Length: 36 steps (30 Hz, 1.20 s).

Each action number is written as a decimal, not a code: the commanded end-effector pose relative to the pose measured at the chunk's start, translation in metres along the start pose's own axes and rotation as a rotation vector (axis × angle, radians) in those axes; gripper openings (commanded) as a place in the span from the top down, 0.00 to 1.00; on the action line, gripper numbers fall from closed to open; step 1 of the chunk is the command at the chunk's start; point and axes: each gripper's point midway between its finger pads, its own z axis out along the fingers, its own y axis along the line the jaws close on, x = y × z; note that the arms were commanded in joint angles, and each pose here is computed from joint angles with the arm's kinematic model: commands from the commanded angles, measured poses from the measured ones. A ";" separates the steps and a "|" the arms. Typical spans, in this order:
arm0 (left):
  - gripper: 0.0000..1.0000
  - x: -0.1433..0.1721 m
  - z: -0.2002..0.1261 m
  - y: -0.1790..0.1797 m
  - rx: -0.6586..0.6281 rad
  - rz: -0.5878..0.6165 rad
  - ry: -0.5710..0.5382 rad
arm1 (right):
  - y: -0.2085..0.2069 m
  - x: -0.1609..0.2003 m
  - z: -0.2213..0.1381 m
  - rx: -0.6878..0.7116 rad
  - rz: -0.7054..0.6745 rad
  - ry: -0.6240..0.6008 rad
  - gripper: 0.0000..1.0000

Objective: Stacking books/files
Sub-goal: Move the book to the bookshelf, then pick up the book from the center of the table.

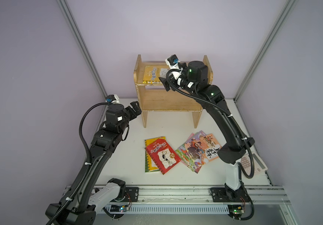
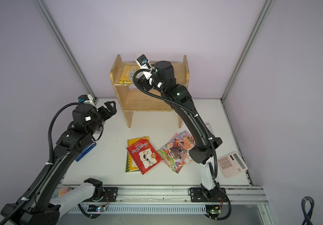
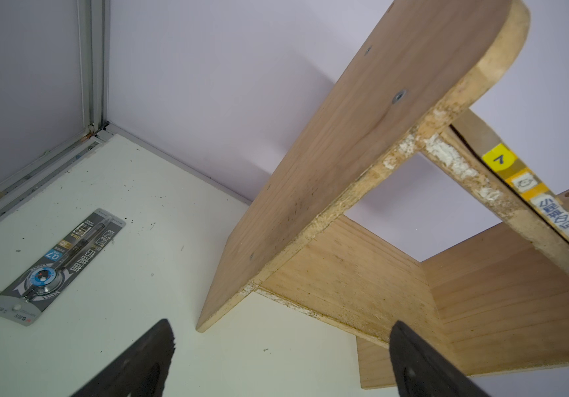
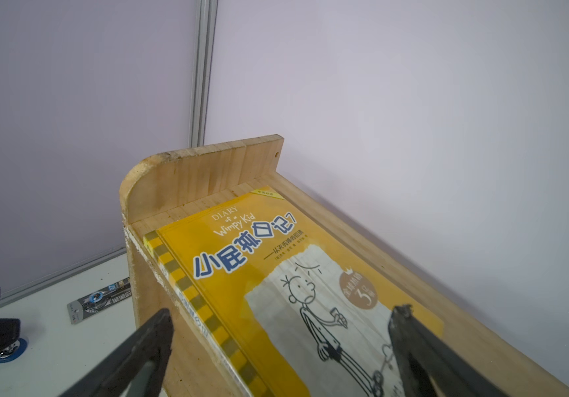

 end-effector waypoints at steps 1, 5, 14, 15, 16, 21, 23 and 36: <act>0.00 0.002 0.002 -0.003 0.043 -0.012 0.010 | -0.011 0.012 -0.019 0.059 0.046 0.088 0.02; 0.00 0.012 0.004 0.006 0.030 -0.019 0.038 | -0.009 0.033 -0.033 0.054 0.053 0.187 0.02; 0.00 0.051 0.010 0.036 -0.033 -0.030 0.136 | 0.010 0.068 -0.068 -0.006 0.115 0.205 0.03; 0.00 0.056 0.011 0.037 -0.031 -0.026 0.152 | 0.012 0.073 -0.074 -0.009 0.123 0.203 0.03; 0.00 0.062 0.012 0.038 -0.028 -0.023 0.170 | 0.015 0.079 -0.079 -0.019 0.133 0.205 0.02; 0.00 0.089 0.017 0.045 -0.018 -0.018 0.256 | 0.037 0.128 -0.094 -0.075 0.223 0.270 0.02; 0.00 0.102 0.020 0.049 -0.021 -0.022 0.295 | 0.045 0.152 -0.093 -0.084 0.279 0.302 0.02; 0.02 0.197 0.040 0.054 -0.018 -0.045 0.588 | 0.100 0.318 -0.094 -0.103 0.599 0.608 0.13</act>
